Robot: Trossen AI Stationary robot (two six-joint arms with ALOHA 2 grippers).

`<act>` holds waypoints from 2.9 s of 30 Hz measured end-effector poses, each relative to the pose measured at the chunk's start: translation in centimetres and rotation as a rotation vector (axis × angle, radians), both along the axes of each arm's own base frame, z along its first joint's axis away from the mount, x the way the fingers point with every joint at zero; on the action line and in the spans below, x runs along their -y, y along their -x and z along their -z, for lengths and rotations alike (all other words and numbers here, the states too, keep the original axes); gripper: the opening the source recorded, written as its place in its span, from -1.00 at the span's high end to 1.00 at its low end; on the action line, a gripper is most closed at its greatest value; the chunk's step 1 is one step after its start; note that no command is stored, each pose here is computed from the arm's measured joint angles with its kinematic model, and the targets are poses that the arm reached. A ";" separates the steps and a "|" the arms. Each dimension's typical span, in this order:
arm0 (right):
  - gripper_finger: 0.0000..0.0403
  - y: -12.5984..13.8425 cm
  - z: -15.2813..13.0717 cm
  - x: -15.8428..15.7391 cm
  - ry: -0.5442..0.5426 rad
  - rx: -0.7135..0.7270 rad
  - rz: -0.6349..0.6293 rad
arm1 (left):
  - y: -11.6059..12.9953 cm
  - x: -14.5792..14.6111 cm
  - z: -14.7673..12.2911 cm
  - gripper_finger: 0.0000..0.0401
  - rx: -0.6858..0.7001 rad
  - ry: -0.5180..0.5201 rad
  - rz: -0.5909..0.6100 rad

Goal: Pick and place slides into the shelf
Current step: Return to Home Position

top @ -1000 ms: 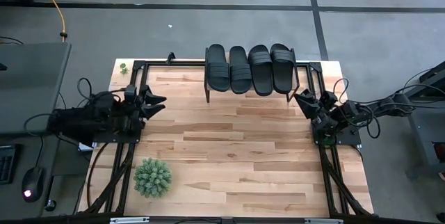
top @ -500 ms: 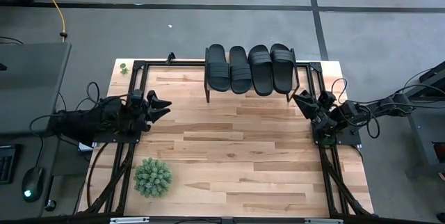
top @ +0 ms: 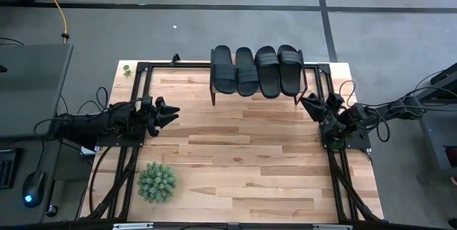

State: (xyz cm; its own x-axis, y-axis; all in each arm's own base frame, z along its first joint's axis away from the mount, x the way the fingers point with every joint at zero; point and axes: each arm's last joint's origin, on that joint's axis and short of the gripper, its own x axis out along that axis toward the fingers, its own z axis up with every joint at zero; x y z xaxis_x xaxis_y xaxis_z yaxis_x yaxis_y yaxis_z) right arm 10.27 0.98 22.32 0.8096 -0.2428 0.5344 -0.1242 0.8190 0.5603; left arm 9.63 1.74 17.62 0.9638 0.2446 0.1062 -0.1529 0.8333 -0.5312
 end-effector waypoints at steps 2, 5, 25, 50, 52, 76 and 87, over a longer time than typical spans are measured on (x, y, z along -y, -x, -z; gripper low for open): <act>0.36 -0.1 0.1 0.0 -0.009 -0.013 -0.008 | 0.0 0.0 0.0 0.12 -0.001 -0.003 0.000; 0.36 -0.3 0.4 -0.1 -0.021 -0.038 -0.020 | 0.0 0.0 0.1 0.12 -0.011 -0.005 -0.001; 0.36 -1.0 1.6 -0.4 0.148 -0.207 -0.028 | -0.1 0.2 0.9 0.12 -0.067 0.151 0.075; 0.36 -1.8 4.9 -0.9 0.460 -0.566 -0.066 | -0.1 0.6 0.8 0.12 -0.133 -0.347 0.197; 0.36 -1.8 5.1 -0.9 0.470 -0.587 -0.088 | -0.1 0.6 0.8 0.12 -0.136 -0.357 0.194; 0.36 -1.3 8.5 -0.9 0.578 -0.931 -0.187 | -0.1 0.6 0.8 0.12 -0.133 -0.335 0.197; 0.36 -1.3 8.6 -0.9 0.593 -0.937 -0.185 | -0.1 0.6 0.8 0.12 -0.133 -0.337 0.197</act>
State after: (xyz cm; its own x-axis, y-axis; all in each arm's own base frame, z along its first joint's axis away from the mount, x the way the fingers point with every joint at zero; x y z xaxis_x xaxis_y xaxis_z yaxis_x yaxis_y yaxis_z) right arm 11.58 1.92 13.74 0.9498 0.0128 -0.3125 -0.0056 0.9997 0.0239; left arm 9.76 1.12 16.83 0.9994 0.0272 0.0203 -0.0224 0.9774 -0.2101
